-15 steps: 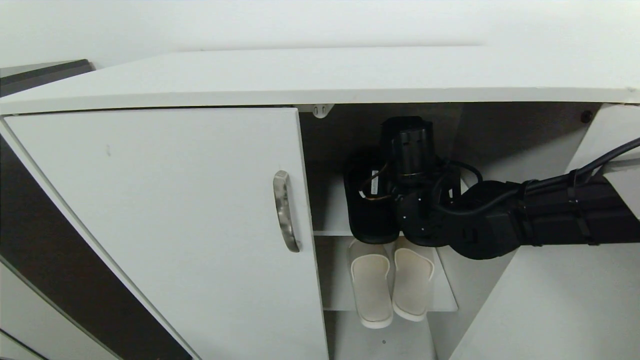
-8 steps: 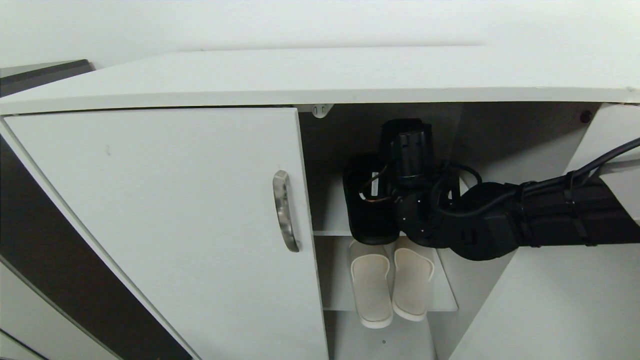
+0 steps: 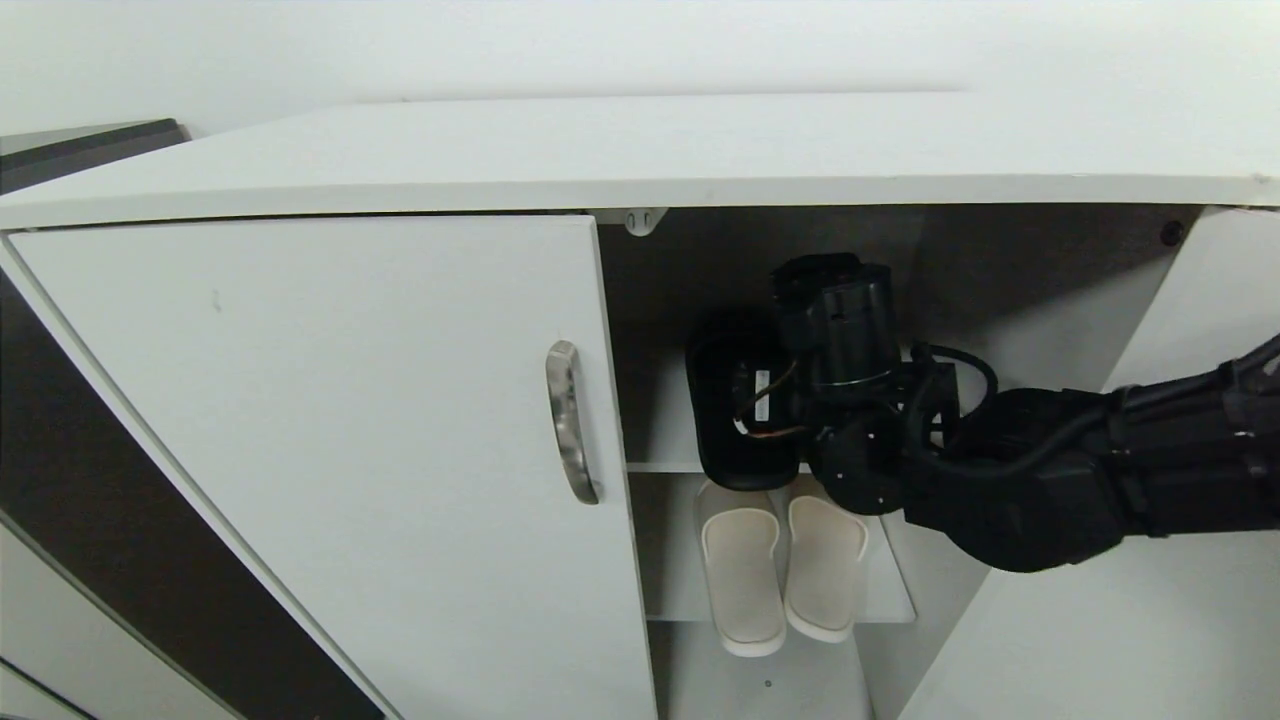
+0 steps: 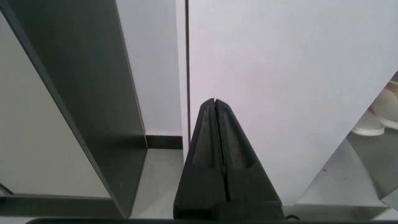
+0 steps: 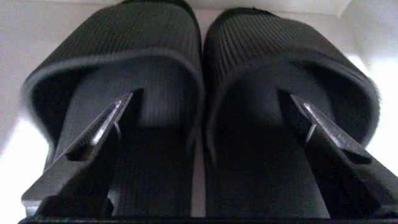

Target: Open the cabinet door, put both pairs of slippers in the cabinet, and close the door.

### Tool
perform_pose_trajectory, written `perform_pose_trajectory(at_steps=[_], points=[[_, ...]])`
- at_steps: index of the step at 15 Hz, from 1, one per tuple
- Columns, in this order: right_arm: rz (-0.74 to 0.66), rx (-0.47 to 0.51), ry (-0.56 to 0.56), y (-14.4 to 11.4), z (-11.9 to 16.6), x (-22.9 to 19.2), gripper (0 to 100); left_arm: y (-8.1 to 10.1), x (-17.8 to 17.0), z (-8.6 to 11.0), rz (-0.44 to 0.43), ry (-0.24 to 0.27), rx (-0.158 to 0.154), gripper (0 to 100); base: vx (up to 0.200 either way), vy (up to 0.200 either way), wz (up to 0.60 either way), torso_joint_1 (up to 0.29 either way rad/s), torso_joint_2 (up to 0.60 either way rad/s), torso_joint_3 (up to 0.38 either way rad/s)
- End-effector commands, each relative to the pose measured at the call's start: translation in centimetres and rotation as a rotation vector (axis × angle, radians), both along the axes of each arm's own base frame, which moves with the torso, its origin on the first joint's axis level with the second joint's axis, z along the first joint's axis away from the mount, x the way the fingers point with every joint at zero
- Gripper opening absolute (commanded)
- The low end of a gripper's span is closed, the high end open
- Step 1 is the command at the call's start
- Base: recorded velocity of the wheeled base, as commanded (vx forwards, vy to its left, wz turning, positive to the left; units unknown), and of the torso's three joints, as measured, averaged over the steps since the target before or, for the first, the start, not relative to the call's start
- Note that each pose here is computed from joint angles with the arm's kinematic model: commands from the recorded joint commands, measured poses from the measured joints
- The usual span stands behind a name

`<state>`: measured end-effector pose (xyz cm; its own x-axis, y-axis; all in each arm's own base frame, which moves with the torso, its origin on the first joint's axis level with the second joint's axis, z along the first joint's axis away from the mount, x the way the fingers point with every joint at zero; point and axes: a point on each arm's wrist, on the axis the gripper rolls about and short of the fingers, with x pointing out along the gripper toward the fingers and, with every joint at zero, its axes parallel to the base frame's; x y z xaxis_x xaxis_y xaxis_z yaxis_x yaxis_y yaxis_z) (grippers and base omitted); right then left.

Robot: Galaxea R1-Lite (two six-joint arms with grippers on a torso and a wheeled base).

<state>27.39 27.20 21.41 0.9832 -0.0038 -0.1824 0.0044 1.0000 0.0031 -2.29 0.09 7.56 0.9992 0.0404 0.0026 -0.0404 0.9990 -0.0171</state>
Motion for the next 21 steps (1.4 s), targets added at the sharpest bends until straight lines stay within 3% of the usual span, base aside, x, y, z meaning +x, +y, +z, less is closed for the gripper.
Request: perform_pose_trajectory(at_steps=[1,5,6,10,21], points=[[0.047,0.026,-0.023,-0.9,1.6,-3.2,100,0.0,0.0,0.0,-0.001,0.001,0.0,0,0.0,0.0,0.0,0.0,0.0,0.0],[0.142,0.018,-0.016,-2.0,0.6,-8.0,100,0.0,0.0,0.0,-0.001,0.001,0.002,0,0.0,0.0,0.0,0.0,0.0,0.0],[0.159,0.022,-0.019,-2.3,0.6,-8.8,0,0.0,0.0,0.0,-0.001,0.001,0.002,0,0.0,0.0,0.0,0.0,0.0,0.0],[0.217,0.045,-0.032,-3.6,1.0,-11.4,0,0.0,0.0,0.0,-0.001,0.001,0.002,0,0.0,0.0,0.0,0.0,0.0,0.0],[0.223,0.005,-0.008,-3.5,-0.1,-11.6,0,0.0,0.0,0.0,0.001,0.001,0.0,0,0.0,0.0,0.0,0.0,0.0,0.0]])
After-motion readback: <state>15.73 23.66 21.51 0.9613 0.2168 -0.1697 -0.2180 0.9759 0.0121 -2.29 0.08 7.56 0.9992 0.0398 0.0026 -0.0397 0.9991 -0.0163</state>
